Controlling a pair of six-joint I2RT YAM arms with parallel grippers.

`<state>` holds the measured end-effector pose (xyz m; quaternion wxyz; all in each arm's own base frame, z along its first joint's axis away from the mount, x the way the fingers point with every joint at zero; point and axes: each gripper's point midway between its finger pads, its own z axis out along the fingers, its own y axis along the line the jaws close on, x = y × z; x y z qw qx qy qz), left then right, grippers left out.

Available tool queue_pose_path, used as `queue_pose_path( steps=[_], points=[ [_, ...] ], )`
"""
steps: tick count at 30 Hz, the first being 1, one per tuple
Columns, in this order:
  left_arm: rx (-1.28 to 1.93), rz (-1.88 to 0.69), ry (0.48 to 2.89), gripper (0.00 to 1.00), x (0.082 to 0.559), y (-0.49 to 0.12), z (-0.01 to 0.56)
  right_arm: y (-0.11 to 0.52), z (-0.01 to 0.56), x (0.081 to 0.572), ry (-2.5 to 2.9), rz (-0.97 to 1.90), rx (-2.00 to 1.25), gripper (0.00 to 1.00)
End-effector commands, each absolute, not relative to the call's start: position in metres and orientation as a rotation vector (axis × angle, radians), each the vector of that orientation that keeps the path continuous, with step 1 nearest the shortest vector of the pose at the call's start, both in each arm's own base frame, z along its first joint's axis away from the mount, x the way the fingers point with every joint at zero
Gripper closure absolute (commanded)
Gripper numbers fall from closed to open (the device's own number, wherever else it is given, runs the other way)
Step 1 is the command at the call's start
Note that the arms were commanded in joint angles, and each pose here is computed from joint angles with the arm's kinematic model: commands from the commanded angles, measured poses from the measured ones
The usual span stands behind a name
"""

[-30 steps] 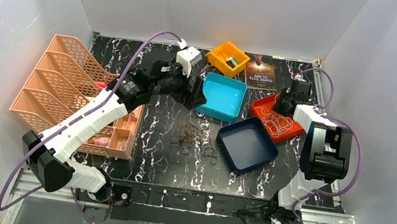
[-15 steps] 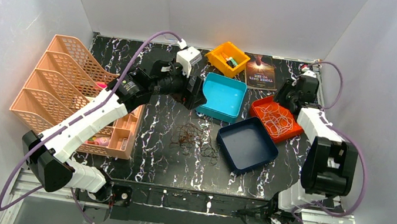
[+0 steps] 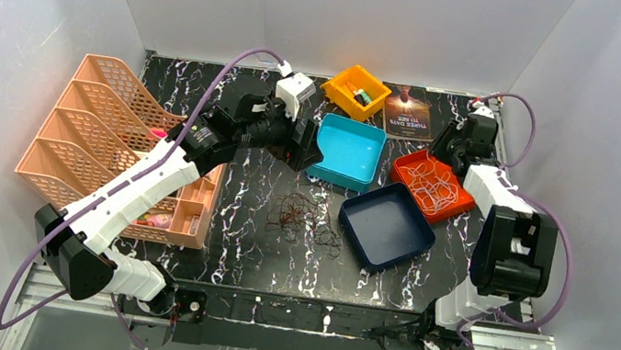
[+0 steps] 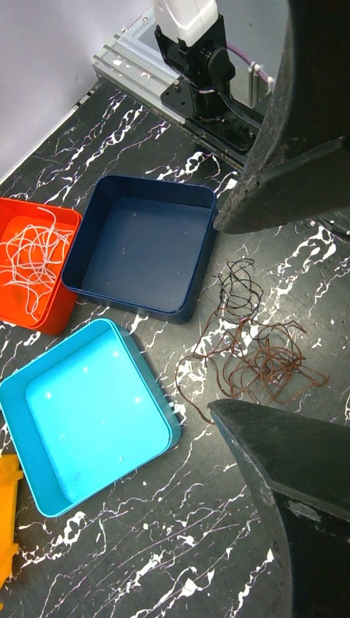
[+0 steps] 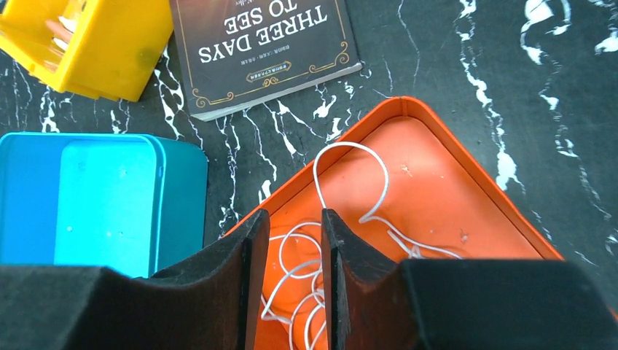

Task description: Untangle the cables

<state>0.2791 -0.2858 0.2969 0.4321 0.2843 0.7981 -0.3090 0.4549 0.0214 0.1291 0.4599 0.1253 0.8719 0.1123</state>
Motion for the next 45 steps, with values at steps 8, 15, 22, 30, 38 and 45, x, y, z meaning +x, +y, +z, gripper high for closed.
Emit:
queue_pose_path(
  steps=[8, 15, 22, 30, 38, 45],
  points=[
    [0.704, -0.768, 1.945, 0.17, 0.277, -0.282, 0.313, 0.021, 0.082, 0.477, 2.252, 0.272, 0.33, 0.63],
    [0.697, -0.76, 1.949, 0.17, 0.276, -0.28, 0.311, 0.005, 0.049, 0.463, 2.334, 0.157, 0.402, 0.74],
    [0.696, -0.762, 1.951, 0.17, 0.276, -0.28, 0.311, 0.003, 0.034, 0.453, 2.381, 0.132, 0.409, 0.76],
    [0.696, -0.763, 1.953, 0.17, 0.275, -0.28, 0.31, 0.002, 0.034, 0.445, 2.394, 0.122, 0.403, 0.75],
    [0.69, -0.754, 1.957, 0.17, 0.278, -0.28, 0.31, 0.006, 0.104, 0.454, 2.245, 0.167, 0.36, 0.53],
    [0.685, -0.737, 1.963, 0.17, 0.281, -0.279, 0.307, 0.007, 0.156, 0.449, 2.139, 0.187, 0.335, 0.45]
  ],
)
